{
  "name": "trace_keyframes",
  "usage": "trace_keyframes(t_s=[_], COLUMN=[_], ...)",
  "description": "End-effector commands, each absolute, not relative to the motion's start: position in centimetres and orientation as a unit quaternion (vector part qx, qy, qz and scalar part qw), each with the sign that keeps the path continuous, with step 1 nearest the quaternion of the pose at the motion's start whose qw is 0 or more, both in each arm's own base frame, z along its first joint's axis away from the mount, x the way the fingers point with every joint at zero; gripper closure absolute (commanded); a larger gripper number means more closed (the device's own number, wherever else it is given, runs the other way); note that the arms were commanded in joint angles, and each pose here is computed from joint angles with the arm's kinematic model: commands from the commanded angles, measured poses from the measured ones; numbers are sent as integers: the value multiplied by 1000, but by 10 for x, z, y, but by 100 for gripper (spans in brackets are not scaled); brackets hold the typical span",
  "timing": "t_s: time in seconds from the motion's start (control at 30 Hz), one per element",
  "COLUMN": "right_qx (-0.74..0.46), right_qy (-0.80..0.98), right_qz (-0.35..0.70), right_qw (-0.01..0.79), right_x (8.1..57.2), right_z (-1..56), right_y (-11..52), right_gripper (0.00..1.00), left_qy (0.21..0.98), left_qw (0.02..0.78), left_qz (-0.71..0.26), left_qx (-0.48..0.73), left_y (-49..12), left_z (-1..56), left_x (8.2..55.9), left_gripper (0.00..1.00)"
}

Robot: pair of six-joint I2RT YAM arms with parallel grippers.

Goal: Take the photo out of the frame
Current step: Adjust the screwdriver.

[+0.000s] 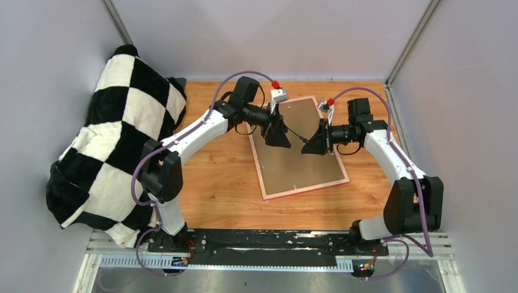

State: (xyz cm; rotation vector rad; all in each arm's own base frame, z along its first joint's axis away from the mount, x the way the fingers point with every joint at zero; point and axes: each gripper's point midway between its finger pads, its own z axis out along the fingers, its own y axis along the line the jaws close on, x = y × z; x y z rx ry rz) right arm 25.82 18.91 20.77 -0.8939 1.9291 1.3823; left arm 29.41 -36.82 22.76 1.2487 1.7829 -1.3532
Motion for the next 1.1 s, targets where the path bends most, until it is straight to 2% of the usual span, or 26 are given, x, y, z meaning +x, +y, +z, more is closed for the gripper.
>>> trace_keyframes(t_s=[0.0, 0.17, 0.4, 0.63, 0.83, 1.07], right_qx=[-345, -348, -353, -357, -358, -362], right_qy=[717, 717, 713, 708, 705, 702], right_qz=[542, 542, 548, 556, 559, 558], right_qw=[271, 266, 258, 248, 248, 253], right_x=[244, 242, 238, 234, 233, 233], right_z=[202, 200, 200, 201, 204, 207], right_y=[196, 197, 199, 202, 203, 203], right_gripper=[100, 100, 100, 100, 100, 100], left_qy=[642, 636, 628, 618, 613, 613], left_qw=[284, 276, 273, 264, 262, 258], left_qz=[-519, -529, -542, -553, -554, -546], left_qx=[487, 489, 488, 492, 499, 509], left_y=[-372, -375, -379, -383, -384, -381], left_z=[245, 248, 251, 251, 251, 245], left_x=[280, 274, 270, 263, 258, 255], left_gripper=[4, 16, 26, 42, 64, 60])
